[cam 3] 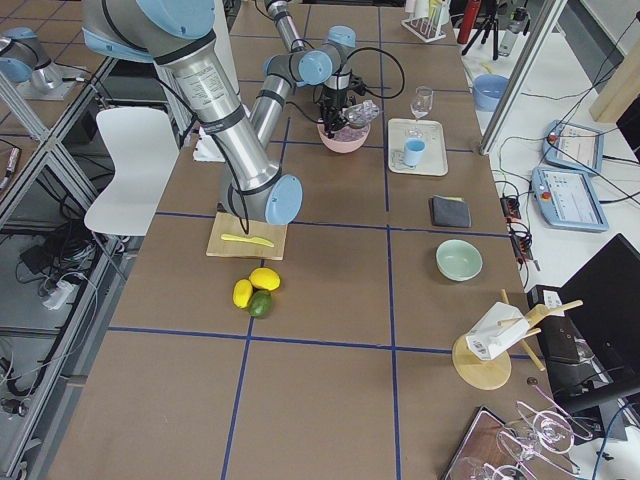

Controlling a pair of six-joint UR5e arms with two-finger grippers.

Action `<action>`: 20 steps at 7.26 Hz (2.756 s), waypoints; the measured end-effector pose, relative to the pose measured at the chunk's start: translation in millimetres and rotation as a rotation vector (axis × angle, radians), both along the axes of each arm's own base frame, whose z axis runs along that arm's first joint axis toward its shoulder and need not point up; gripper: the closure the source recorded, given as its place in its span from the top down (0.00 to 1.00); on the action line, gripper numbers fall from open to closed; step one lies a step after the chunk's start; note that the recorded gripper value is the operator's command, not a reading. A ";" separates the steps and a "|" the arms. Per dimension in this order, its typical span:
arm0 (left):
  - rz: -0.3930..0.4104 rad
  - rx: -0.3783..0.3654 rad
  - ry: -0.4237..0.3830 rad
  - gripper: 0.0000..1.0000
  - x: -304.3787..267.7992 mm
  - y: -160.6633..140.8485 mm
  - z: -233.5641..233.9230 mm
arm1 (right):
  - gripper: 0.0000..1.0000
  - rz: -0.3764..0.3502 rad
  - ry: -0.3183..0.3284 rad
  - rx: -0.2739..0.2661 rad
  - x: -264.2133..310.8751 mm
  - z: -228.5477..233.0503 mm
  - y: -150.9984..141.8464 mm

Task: Put ice in cup with scoop
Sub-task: 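Lift the filled scoop with the right gripper toward the light-blue cup, then tip the scoop over the light-blue cup with the right gripper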

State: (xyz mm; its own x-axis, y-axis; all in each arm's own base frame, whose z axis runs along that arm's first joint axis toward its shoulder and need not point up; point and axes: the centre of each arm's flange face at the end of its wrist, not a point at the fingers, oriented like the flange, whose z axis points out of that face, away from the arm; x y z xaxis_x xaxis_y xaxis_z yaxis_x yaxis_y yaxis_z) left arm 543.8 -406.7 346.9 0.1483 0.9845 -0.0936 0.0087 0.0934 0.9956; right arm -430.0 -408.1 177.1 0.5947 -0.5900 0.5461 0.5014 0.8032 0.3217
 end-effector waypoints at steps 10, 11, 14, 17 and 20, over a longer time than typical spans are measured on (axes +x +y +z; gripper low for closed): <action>0.000 0.001 0.003 1.00 0.0 0.3 -0.7 | 0.00 0.142 0.333 -0.187 -28.6 -20.3 -122.6; 0.000 0.001 0.003 1.00 -0.1 0.3 -0.4 | 0.00 0.115 0.373 -0.163 -22.3 -15.8 -127.0; 0.000 0.001 0.002 1.00 -0.1 0.4 0.0 | 0.00 -0.019 0.482 -0.082 -3.6 -7.5 -133.4; 0.000 0.000 0.001 1.00 -0.4 0.5 0.9 | 0.00 -0.122 0.533 -0.041 12.2 -18.7 -136.8; 0.000 0.000 0.001 1.00 -0.4 0.5 1.0 | 0.00 -0.187 0.551 -0.013 23.6 -22.0 -141.8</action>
